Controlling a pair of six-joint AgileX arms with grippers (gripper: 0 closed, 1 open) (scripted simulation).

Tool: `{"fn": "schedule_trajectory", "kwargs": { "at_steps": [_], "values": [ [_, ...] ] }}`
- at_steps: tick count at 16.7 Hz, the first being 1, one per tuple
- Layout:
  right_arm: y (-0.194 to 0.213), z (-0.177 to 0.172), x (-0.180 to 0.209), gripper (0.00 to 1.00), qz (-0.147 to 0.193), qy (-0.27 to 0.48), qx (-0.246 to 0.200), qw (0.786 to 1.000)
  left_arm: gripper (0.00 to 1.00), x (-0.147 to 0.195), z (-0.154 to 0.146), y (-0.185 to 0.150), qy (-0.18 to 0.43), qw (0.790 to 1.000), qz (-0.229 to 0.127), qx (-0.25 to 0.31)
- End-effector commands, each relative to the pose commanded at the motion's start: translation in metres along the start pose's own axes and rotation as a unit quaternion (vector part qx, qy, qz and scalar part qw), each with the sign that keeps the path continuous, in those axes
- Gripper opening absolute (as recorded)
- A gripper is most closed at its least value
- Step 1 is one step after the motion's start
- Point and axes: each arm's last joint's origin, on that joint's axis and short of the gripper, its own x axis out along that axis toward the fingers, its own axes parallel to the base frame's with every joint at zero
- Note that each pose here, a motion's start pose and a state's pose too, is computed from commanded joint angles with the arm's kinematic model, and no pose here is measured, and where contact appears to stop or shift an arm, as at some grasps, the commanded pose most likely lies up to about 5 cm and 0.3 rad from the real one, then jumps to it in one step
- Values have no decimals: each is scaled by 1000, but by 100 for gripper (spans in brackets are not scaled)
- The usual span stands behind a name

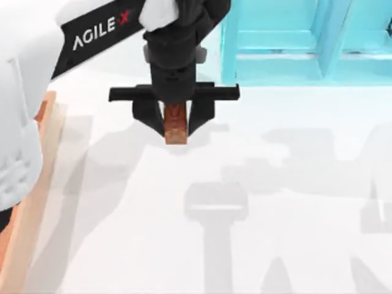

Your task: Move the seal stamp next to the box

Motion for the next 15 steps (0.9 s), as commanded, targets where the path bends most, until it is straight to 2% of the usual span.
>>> {"fn": "schedule_trajectory", "kwargs": {
  "at_steps": [9, 15],
  "values": [
    [0, 0, 0, 100, 0, 0, 0, 1000, 0, -33, -15, 86, 1, 1000, 0, 11],
    [0, 0, 0, 100, 0, 0, 0, 1000, 0, -50, -41, 147, 3, 1000, 1, 7]
  ]
}}
